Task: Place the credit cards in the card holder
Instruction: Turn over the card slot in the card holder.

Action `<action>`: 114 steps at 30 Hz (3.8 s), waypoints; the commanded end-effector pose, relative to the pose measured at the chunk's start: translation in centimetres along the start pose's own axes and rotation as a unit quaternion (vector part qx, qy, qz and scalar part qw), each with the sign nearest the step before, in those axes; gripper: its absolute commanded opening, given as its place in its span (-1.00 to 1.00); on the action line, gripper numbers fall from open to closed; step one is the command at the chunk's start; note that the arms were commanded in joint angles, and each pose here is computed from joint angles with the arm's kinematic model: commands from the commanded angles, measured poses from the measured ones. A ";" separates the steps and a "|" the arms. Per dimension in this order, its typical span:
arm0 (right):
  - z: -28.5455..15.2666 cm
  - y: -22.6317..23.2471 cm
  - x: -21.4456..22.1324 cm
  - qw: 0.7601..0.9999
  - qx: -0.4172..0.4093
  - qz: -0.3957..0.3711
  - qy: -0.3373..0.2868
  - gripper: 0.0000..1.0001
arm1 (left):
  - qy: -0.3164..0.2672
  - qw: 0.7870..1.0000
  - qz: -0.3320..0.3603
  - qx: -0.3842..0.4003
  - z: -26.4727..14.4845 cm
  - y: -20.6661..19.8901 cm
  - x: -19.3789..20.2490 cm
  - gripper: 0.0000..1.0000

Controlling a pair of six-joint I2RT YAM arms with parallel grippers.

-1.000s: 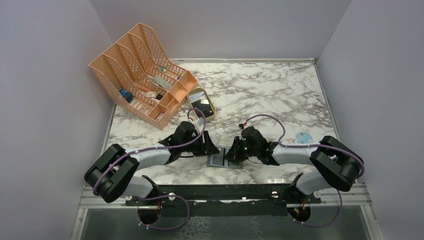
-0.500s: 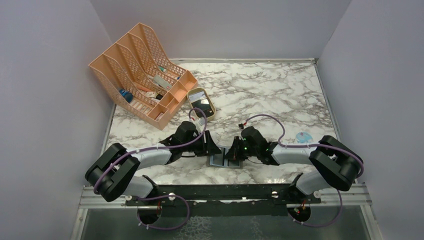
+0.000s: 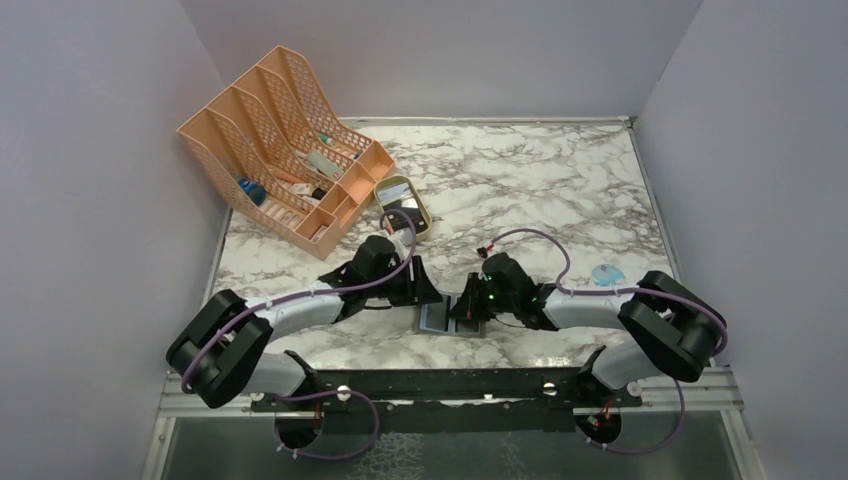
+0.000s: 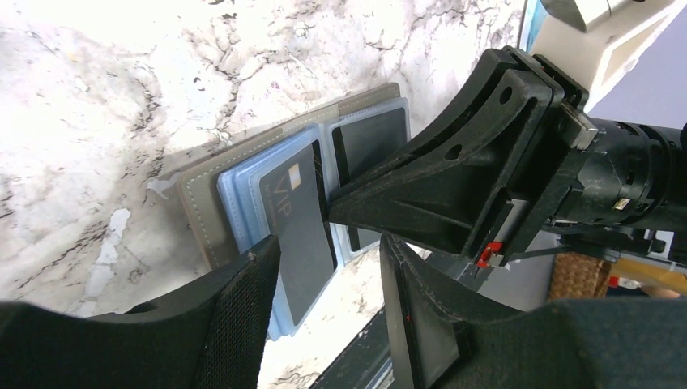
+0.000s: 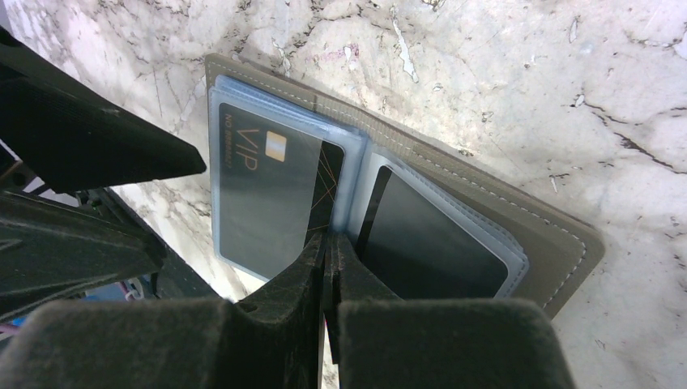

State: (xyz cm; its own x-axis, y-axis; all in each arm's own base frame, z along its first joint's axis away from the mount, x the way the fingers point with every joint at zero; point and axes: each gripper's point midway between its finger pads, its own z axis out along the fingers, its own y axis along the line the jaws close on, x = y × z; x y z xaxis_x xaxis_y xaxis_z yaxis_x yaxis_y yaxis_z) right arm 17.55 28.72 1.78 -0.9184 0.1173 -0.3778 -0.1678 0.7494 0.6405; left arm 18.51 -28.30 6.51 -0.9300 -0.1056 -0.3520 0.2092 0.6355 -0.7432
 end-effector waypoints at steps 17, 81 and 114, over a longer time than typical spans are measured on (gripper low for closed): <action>0.1 -1.5 1.0 1.000 0.025 0.000 0.011 -0.91 | 0.007 1.000 0.008 -0.007 0.6 1.0 0.7 0.04; 0.1 -1.3 0.7 1.000 0.027 -0.005 0.009 -0.91 | -0.011 1.000 0.009 0.007 -0.1 -0.4 -0.2 0.04; 0.0 -1.2 0.7 1.000 0.025 -0.002 0.008 -0.91 | -0.007 1.000 0.016 -0.011 0.0 0.6 0.2 0.04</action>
State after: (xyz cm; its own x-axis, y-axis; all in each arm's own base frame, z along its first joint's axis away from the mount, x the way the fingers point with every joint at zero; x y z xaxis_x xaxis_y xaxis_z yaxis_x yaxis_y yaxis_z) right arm 17.56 28.72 1.78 -0.9184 0.1170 -0.3780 -0.1681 0.7494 0.6404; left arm 18.25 -27.68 6.01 -0.9254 -0.0916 -0.3678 0.2183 0.6645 -0.7147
